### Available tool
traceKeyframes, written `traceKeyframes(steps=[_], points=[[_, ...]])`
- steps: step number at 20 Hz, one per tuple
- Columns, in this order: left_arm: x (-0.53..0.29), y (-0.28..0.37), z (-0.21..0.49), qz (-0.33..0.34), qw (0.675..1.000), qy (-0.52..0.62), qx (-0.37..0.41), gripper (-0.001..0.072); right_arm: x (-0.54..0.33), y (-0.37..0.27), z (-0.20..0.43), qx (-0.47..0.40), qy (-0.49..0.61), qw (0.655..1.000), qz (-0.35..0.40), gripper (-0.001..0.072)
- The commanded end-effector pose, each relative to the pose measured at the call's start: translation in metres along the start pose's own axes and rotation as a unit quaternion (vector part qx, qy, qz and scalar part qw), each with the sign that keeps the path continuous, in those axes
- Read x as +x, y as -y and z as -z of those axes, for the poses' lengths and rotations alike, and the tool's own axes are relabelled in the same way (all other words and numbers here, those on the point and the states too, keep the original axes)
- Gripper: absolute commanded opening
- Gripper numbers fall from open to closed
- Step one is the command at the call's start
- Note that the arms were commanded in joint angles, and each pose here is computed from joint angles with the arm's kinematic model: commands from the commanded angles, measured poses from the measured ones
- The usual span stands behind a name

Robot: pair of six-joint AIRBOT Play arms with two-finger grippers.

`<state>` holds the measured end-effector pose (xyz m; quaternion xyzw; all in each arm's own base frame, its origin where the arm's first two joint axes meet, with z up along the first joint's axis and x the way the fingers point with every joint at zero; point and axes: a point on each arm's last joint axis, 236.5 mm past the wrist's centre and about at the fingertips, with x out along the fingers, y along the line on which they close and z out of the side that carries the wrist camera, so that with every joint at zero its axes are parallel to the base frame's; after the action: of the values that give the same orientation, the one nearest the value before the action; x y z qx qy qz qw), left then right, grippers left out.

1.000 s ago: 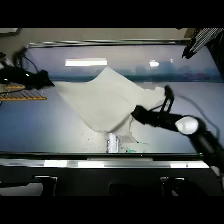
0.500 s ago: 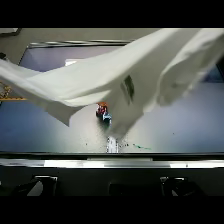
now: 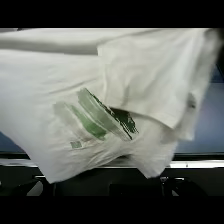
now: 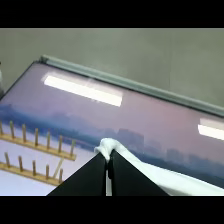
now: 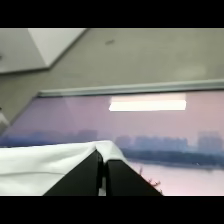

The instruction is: Fold the clothes and pants, and hang the long-sleeved shirts on hangers.

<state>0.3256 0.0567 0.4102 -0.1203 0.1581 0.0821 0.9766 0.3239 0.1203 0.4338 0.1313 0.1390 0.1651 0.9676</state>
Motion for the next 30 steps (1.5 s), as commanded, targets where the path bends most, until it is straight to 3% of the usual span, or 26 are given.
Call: traceKeyframes(steps=[1, 3, 8, 13, 15, 17, 18, 20, 21, 22, 28, 30], points=[[0.104, -0.016, 0.072, -0.008, 0.991, -0.136, 0.002, 0.0011, 0.111, 0.052, 0.076, -0.013, -0.137, 0.987, 0.087, 0.0028], [0.178, -0.017, 0.139, -0.002, 0.972, -0.232, 0.018, 0.0011, 0.181, 0.074, 0.138, 0.022, -0.214, 0.972, 0.096, 0.0027], [0.304, -0.010, 0.309, 0.004, 0.916, -0.400, 0.033, 0.0011, 0.300, 0.126, 0.275, 0.241, -0.333, 0.910, 0.051, 0.0029], [0.333, -0.006, 0.405, -0.009, 0.878, -0.478, 0.022, 0.0011, 0.336, 0.153, 0.353, 0.295, -0.375, 0.876, 0.069, 0.0030], [0.335, -0.003, 0.414, -0.008, 0.874, -0.485, 0.019, 0.0012, 0.338, 0.157, 0.368, 0.300, -0.389, 0.868, 0.075, 0.0043], [0.334, 0.001, 0.413, -0.004, 0.874, -0.486, 0.019, 0.0019, 0.335, 0.157, 0.368, 0.297, -0.393, 0.867, 0.073, 0.0227], [0.333, 0.002, 0.409, -0.002, 0.873, -0.486, 0.022, 0.0093, 0.331, 0.156, 0.365, 0.290, -0.397, 0.868, 0.067, 0.0321], [0.330, 0.000, 0.389, 0.009, 0.874, -0.485, 0.043, 0.0328, 0.309, 0.165, 0.349, 0.260, -0.414, 0.871, 0.049, 0.0422], [0.326, -0.004, 0.375, 0.015, 0.874, -0.482, 0.053, 0.0362, 0.290, 0.175, 0.338, 0.242, -0.429, 0.869, 0.041, 0.0498], [0.321, -0.012, 0.358, 0.011, 0.879, -0.474, 0.048, 0.0390, 0.269, 0.190, 0.327, 0.230, -0.441, 0.867, 0.037, 0.0507], [0.267, -0.056, 0.283, 0.008, 0.905, -0.425, -0.010, 0.0389, 0.149, 0.266, 0.301, 0.231, -0.502, 0.833, 0.027, 0.0498], [0.241, -0.075, 0.280, -0.007, 0.907, -0.421, -0.033, 0.0389, 0.128, 0.270, 0.321, 0.250, -0.513, 0.821, 0.018, 0.0428]])
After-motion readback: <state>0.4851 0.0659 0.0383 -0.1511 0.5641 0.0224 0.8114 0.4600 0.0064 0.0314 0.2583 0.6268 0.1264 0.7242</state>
